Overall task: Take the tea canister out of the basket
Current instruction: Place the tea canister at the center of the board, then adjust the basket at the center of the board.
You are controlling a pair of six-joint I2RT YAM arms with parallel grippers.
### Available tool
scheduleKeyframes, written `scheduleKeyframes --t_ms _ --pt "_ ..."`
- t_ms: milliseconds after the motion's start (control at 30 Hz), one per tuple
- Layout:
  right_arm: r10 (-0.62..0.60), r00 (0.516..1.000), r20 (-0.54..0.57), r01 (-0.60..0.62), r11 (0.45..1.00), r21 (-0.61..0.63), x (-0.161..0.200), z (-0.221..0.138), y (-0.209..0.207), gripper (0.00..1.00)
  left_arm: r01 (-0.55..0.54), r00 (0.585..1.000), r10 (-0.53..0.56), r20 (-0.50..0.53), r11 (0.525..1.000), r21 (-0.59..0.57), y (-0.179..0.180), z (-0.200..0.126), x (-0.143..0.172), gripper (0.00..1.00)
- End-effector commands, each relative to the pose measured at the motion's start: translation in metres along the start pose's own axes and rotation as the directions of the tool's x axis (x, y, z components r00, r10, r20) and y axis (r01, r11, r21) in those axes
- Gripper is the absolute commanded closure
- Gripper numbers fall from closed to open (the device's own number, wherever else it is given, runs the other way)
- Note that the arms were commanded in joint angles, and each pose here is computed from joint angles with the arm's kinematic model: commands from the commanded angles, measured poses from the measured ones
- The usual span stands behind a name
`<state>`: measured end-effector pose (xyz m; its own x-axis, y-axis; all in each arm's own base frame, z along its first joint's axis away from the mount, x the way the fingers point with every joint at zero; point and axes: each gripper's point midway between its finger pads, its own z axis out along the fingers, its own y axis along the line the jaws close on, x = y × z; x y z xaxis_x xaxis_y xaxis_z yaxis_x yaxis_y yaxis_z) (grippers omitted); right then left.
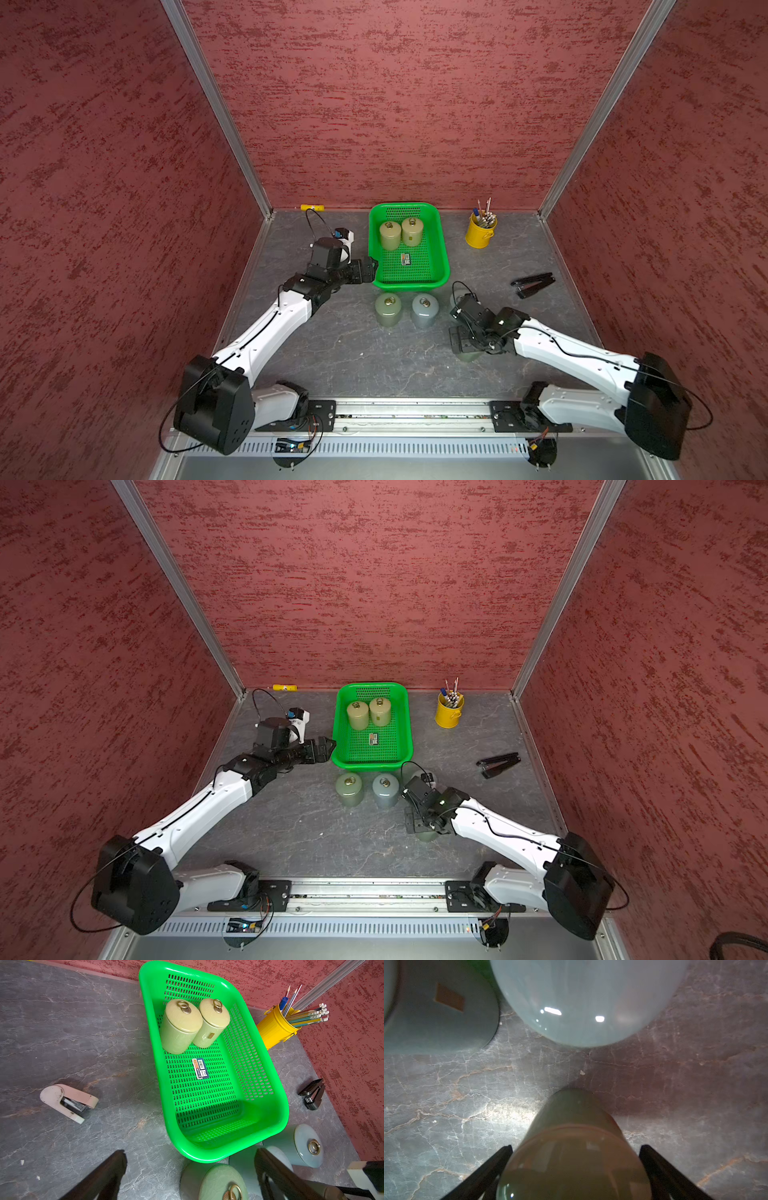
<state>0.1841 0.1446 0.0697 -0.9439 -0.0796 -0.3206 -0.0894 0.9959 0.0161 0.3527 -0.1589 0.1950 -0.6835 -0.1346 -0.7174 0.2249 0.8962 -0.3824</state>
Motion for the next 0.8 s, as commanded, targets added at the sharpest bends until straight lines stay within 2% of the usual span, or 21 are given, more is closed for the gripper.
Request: scheduleKeyframes --t_ms 0,133,500,700,767 --pt "0.009 0.999 0.040 -0.010 1.000 0.014 -0.005 -0.002 -0.003 0.01 -0.006 1.000 0.006 0.003 1.000 0.006 -0.001 0.004 0.000 0.00" --pt "0.011 0.998 0.055 -0.013 0.999 0.031 -0.010 -0.010 -0.005 0.01 -0.005 1.000 0.005 -0.004 1.000 0.008 -0.001 0.007 0.001 0.00" --pt "-0.021 0.971 0.240 -0.003 0.995 0.099 -0.063 -0.083 -0.018 0.01 0.010 1.000 -0.010 -0.006 1.000 0.018 0.001 0.011 -0.009 0.00" --pt "-0.151 0.933 0.325 0.136 0.988 0.069 -0.116 -0.111 0.009 0.01 0.015 1.000 -0.015 -0.006 1.000 0.026 0.003 0.012 -0.014 0.00" --pt "-0.226 0.925 0.305 0.240 0.971 -0.012 -0.134 -0.108 0.034 0.01 0.011 1.000 -0.011 -0.011 1.000 0.023 0.005 0.012 -0.014 0.00"
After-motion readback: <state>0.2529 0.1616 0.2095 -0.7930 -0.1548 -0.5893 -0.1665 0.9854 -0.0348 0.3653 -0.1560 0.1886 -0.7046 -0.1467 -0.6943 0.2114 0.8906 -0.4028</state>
